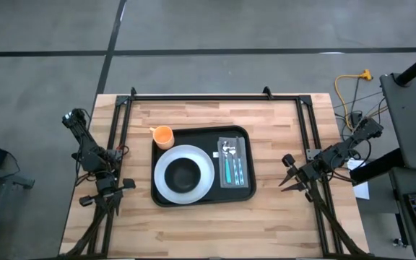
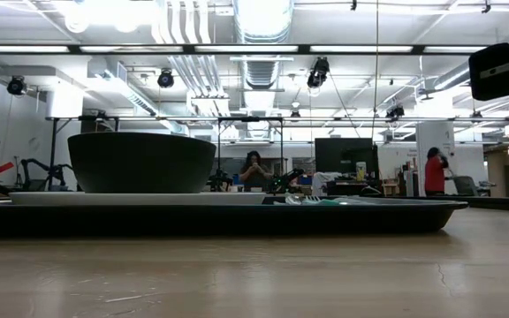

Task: Set up tray
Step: Return to Home Position

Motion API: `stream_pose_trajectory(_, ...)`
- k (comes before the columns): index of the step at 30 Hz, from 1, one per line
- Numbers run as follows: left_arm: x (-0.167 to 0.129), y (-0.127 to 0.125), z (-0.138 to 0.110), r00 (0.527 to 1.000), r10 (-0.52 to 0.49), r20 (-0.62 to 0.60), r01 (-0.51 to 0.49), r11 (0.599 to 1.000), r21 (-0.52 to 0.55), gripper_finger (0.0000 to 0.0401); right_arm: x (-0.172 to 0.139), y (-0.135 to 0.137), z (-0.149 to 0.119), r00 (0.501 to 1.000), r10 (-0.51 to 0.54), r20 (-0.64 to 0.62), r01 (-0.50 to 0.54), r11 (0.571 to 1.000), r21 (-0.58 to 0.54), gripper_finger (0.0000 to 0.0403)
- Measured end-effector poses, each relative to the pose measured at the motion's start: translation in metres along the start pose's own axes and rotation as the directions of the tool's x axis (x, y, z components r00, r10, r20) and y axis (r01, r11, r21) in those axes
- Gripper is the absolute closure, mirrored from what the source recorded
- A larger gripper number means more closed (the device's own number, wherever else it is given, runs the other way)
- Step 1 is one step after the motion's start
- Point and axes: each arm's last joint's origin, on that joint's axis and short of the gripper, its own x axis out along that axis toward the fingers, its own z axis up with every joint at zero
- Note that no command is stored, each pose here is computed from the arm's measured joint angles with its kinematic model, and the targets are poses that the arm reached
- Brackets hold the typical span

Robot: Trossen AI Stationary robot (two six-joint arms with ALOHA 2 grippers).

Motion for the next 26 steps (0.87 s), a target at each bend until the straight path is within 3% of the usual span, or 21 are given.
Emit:
stream_pose_trajectory(10, 0.0, 0.0, 0.0, 1.0, 0.0, 0.0, 0.0, 1.0, 0.0, 0.0316, 0.0, 0.0, 0.0, 1.0, 0.0, 0.0, 0.0, 1.0, 0.0, 0.0316)
stream_pose_trajectory(26, 0.0, 0.0, -0.0001, 1.0, 0.0, -0.001, 0.0, 1.0, 0.0, 0.0316, 0.0, 0.0, 0.0, 1.0, 0.0, 0.0, 0.0, 1.0, 0.0, 0.0333)
